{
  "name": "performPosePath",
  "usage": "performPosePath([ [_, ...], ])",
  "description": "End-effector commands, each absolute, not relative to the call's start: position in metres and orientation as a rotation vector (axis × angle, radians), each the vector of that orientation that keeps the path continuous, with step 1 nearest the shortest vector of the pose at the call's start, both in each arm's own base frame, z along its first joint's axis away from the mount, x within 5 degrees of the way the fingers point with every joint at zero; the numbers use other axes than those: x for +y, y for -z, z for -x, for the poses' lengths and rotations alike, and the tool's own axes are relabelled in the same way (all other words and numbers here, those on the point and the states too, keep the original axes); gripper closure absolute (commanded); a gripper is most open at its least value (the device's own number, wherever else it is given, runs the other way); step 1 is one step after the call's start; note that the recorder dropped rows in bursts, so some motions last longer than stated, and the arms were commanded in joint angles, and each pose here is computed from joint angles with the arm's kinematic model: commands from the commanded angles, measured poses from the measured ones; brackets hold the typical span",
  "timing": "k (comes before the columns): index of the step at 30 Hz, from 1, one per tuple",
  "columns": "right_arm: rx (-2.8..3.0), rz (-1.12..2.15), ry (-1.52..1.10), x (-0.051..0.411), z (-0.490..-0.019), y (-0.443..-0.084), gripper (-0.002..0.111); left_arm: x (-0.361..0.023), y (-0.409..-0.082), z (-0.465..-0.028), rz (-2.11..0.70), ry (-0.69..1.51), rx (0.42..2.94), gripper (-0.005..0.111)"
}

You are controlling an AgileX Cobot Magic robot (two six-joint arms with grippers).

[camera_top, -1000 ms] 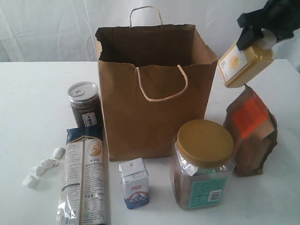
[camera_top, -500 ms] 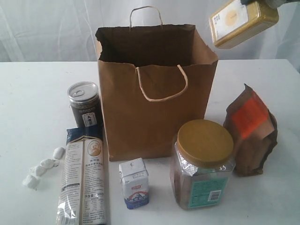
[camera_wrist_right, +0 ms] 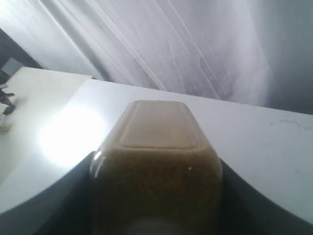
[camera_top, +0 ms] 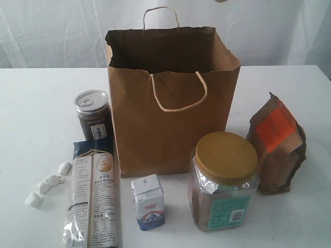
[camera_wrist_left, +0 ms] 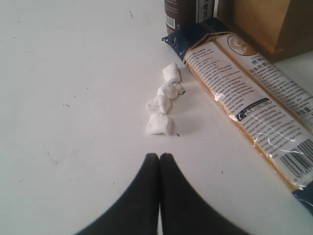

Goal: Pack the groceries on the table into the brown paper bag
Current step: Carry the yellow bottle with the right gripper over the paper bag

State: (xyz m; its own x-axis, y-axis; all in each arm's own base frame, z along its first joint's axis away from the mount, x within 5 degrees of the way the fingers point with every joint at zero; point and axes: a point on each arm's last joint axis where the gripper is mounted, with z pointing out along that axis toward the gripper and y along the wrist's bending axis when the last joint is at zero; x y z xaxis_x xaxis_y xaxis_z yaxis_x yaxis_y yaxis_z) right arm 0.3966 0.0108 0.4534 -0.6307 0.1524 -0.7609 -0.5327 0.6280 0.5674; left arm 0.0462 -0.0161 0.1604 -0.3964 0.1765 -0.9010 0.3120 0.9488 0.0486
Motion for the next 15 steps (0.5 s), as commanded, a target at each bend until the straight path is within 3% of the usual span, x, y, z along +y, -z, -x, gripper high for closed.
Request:
performPosePath([
  [1, 1.829, 0.272, -1.188, 0.013, -0.387, -0.482, 0.108, -0.017, -0.157, -0.045, -0.361, 0.165, 2.014, 0.107],
  [7, 1.670, 0.259, -1.407, 0.022, -0.381, -0.499, 0.108, -0.017, -0.157, -0.045, -0.361, 0.165, 2.014, 0.107],
  [15, 1.662, 0.330, -1.488, 0.054, -0.376, -0.502, 0.108, -0.017, -0.157, -0.045, -0.361, 0.165, 2.014, 0.107],
])
